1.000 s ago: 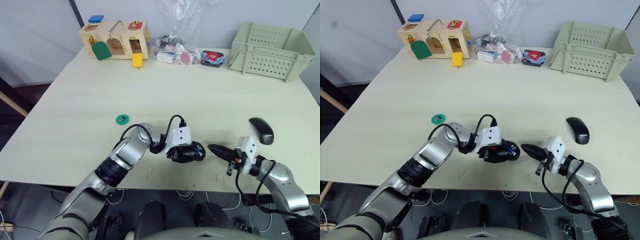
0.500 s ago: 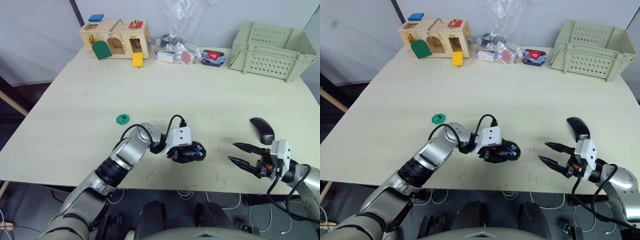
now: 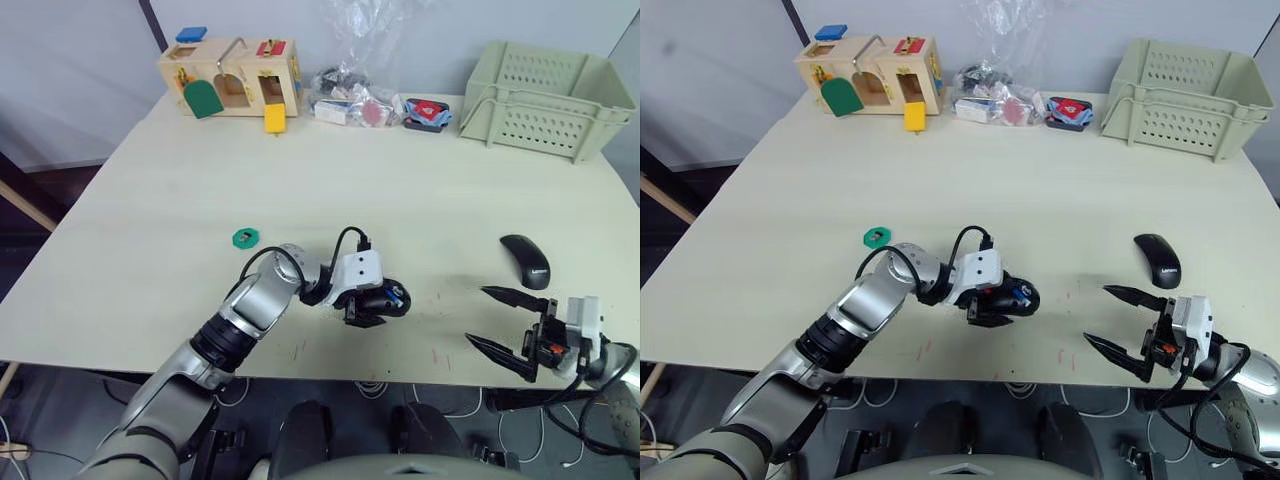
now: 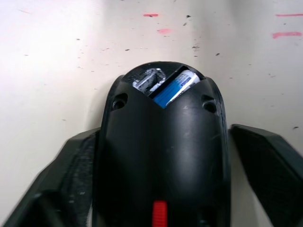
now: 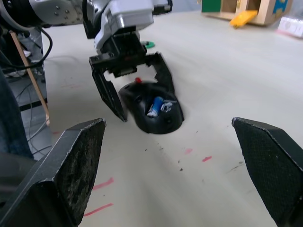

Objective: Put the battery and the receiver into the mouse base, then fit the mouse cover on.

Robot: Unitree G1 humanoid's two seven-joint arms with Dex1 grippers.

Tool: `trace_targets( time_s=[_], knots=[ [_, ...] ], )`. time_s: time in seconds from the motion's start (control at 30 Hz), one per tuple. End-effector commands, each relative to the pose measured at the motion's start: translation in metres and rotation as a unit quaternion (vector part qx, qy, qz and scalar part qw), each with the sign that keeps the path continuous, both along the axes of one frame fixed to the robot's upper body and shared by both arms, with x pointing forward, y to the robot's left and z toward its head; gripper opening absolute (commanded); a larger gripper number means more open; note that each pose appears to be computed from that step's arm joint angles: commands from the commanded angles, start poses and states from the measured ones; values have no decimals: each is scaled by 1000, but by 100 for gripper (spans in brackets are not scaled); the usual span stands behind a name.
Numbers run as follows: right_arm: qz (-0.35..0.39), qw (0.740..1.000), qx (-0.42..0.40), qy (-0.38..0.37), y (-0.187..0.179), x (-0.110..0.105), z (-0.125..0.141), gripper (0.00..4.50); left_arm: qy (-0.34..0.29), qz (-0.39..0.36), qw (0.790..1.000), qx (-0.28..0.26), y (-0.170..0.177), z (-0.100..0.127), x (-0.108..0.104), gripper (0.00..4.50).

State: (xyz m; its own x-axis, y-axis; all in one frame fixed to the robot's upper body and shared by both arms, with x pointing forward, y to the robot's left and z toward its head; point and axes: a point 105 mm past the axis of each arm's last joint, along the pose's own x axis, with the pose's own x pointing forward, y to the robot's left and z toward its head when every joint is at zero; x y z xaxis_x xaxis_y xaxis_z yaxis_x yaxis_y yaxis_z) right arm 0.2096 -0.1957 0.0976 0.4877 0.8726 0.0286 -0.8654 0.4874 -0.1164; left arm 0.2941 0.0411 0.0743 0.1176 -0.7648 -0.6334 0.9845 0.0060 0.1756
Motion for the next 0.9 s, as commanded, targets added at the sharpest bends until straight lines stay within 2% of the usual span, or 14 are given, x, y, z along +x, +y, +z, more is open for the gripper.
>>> trace_targets(
  time_s=[0.03, 0.23, 0.5, 0.63, 0.8, 0.9],
  knots=[
    [-14, 1000, 7, -14, -9, -2, 2, 450, -1, 4, 1000, -17, 3, 6, 1, 442],
    [-13, 999, 21, 24, -13, -9, -9, 450, -17, -1, 999, -51, 4, 27, 4, 442],
    [-31, 999, 19, 8, -18, -9, -11, 450, -22, 15, 995, -96, 25, 64, 2, 442],
    [-29, 999, 32, -9, -16, -9, -9, 450, -21, 59, 991, -122, 48, 75, 5, 442],
    [-26, 999, 34, -20, -15, -7, -7, 450, -18, 118, 976, -182, 79, 84, 6, 442],
    [-24, 999, 30, -21, -16, -5, -7, 450, -51, 163, 968, -186, 104, 84, 10, 442]
  ],
)
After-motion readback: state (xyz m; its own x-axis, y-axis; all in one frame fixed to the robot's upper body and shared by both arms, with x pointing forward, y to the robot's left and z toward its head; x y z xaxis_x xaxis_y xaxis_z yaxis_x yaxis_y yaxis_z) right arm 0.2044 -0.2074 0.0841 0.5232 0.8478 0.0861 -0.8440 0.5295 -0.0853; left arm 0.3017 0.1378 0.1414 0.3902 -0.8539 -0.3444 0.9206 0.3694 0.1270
